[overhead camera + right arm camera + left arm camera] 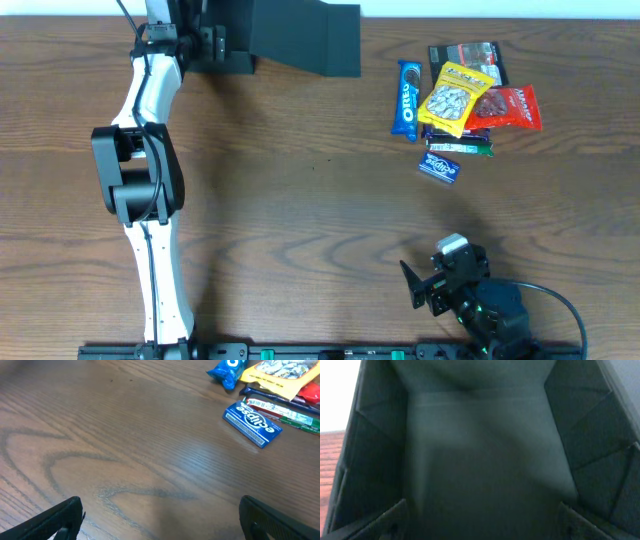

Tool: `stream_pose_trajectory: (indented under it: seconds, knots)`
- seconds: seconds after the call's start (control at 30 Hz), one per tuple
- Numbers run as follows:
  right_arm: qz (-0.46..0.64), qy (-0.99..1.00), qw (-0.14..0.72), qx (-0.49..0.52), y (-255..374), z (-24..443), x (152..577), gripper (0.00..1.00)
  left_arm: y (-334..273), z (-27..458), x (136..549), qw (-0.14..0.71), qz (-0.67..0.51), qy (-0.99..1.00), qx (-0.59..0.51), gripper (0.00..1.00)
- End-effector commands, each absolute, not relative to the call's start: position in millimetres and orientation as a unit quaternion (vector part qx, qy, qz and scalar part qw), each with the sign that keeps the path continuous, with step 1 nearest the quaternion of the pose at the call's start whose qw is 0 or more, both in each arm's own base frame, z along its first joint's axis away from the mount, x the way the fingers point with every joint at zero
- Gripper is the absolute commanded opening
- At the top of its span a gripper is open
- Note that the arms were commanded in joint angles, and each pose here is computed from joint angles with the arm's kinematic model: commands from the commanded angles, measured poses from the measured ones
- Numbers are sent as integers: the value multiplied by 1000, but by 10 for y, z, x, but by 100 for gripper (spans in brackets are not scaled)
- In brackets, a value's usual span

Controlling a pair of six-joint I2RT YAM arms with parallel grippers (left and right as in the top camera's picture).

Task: Pack container
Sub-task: 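Reach the left gripper forward to the black box's edge, then push the black box with the left gripper, rotating it toward center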

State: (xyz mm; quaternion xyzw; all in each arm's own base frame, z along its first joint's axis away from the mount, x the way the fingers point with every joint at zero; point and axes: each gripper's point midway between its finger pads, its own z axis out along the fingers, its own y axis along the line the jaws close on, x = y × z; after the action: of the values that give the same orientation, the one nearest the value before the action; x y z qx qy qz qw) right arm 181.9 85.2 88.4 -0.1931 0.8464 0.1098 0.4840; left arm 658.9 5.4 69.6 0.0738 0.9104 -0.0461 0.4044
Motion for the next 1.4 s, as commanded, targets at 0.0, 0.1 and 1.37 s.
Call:
stream_pose_trajectory:
  seconds: [0.0, 0.1, 1.37]
  knots:
    - [105, 846, 484, -197, 847, 862, 1821, 99, -66, 591, 6505, 378, -40, 918, 117, 95]
    - [105, 846, 484, -197, 847, 862, 1821, 99, -74, 483, 6390, 347, -36, 930, 115, 95]
    - [105, 846, 485, -197, 847, 863, 1821, 99, -797, 1134, 5084, 108, -69, 979, 157, 95]
